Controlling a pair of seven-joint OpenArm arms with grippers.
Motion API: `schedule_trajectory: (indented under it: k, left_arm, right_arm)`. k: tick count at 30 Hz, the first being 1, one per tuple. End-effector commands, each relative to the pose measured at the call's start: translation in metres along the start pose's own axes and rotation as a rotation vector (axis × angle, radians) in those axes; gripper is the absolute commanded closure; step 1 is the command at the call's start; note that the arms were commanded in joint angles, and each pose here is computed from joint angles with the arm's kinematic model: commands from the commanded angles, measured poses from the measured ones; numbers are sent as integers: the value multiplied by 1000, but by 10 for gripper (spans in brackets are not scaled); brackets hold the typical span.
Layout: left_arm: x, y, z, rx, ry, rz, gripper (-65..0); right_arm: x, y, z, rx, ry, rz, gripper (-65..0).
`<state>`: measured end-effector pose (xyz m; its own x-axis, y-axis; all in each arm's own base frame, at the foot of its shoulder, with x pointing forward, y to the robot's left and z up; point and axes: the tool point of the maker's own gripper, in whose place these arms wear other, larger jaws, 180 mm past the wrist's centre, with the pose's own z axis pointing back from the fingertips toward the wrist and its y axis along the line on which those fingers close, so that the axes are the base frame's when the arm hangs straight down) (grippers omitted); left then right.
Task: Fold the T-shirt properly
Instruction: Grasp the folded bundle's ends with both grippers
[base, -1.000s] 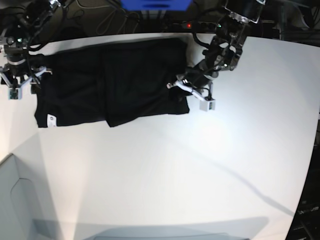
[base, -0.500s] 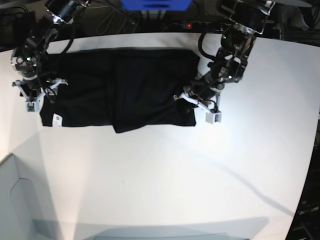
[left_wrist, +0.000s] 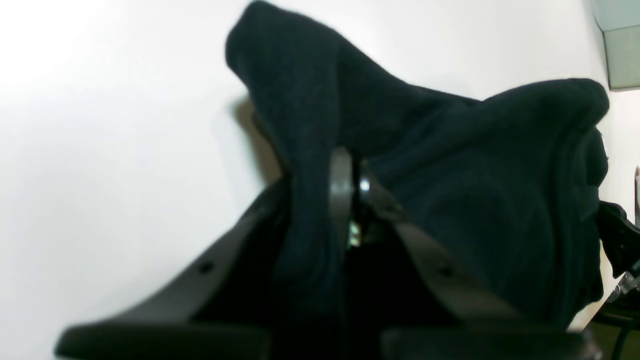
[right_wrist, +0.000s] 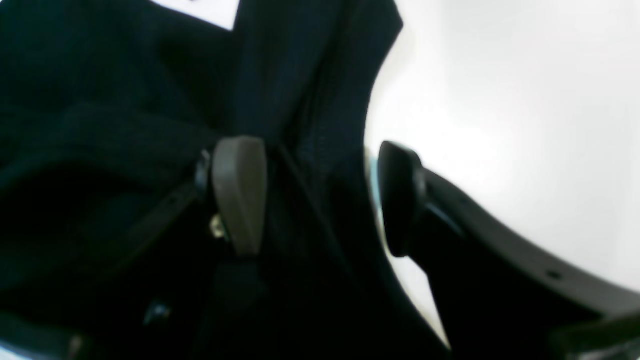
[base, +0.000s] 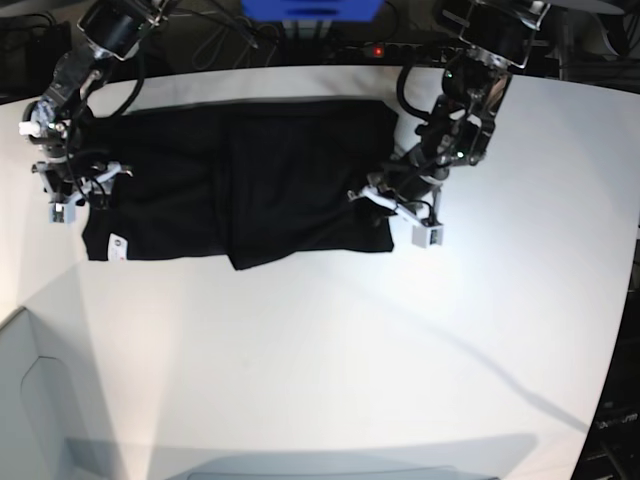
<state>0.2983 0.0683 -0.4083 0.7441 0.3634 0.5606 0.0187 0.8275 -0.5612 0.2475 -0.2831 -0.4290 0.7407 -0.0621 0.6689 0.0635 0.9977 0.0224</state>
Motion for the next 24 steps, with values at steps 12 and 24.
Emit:
schedule_trajectory:
  k: [12, 24]
  left_arm:
    - [23, -6, 0, -14, -59, -8, 0]
    - [23, -7, 1, -18, -59, -3, -1]
  right_arm:
    - [-28, 29, -1, 65, 138, 135, 0]
    - [73, 42, 56, -35, -162, 262, 0]
